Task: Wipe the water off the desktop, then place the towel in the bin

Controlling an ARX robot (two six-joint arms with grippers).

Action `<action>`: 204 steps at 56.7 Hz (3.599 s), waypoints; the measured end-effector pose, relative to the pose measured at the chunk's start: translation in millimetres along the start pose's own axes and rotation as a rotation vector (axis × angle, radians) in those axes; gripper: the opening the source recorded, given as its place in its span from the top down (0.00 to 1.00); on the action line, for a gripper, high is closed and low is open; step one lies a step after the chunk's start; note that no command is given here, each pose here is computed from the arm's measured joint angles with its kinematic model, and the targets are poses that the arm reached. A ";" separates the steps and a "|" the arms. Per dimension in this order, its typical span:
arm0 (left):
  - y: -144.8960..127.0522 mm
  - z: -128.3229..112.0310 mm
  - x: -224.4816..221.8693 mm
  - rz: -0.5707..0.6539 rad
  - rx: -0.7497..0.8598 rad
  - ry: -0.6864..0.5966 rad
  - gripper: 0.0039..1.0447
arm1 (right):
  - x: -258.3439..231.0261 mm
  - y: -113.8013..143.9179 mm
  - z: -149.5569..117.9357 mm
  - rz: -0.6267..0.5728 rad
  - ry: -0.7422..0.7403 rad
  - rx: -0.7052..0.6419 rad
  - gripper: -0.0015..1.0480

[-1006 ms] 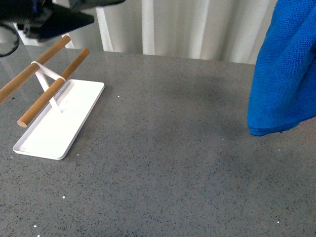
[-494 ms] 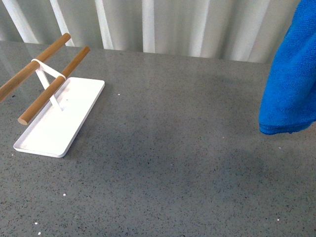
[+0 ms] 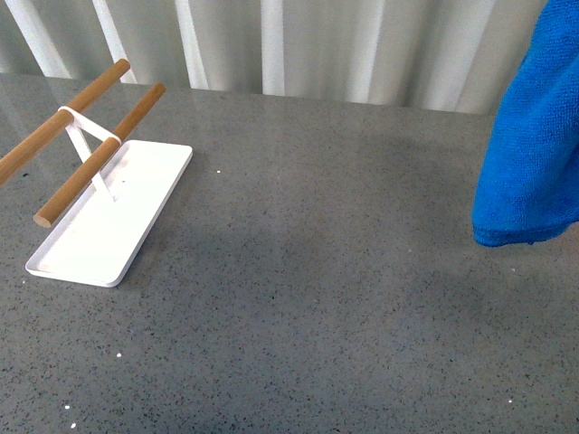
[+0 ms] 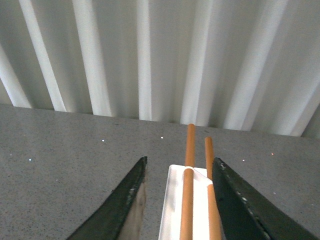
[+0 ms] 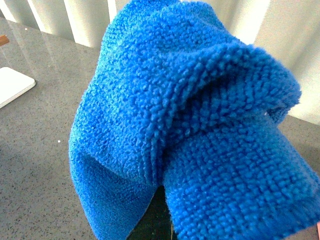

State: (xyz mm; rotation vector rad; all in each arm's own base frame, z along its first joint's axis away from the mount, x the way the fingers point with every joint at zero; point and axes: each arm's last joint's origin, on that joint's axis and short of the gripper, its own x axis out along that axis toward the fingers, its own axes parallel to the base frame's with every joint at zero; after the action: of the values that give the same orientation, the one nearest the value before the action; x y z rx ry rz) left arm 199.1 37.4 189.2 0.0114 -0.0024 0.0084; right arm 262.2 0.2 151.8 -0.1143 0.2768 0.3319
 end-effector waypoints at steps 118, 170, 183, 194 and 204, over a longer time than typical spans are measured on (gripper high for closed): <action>-36.6 -17.3 -102.9 -0.008 -0.014 -0.021 0.97 | 18.7 21.0 8.9 -0.087 0.123 -0.030 0.97; -36.6 -17.7 -102.9 -0.008 -0.014 -0.017 0.06 | 87.7 5.0 -52.1 -0.251 0.735 0.425 0.97; -36.6 -17.7 -102.9 -0.008 -0.014 -0.017 0.06 | 90.6 -11.9 -69.4 -0.263 0.746 0.481 0.97; -36.6 -17.7 -102.9 -0.008 -0.014 -0.017 0.06 | 85.1 -24.1 -81.1 -0.277 0.737 0.515 0.97; -36.6 -17.7 -102.9 -0.008 -0.014 -0.017 0.06 | 81.2 -36.3 -87.6 -0.287 0.732 0.538 0.97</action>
State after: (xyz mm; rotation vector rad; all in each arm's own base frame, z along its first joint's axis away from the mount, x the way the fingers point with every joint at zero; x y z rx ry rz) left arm 96.5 0.1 170.9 -0.0025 -0.0193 0.0004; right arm 326.4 -22.8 47.2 0.2636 1.0519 -0.0928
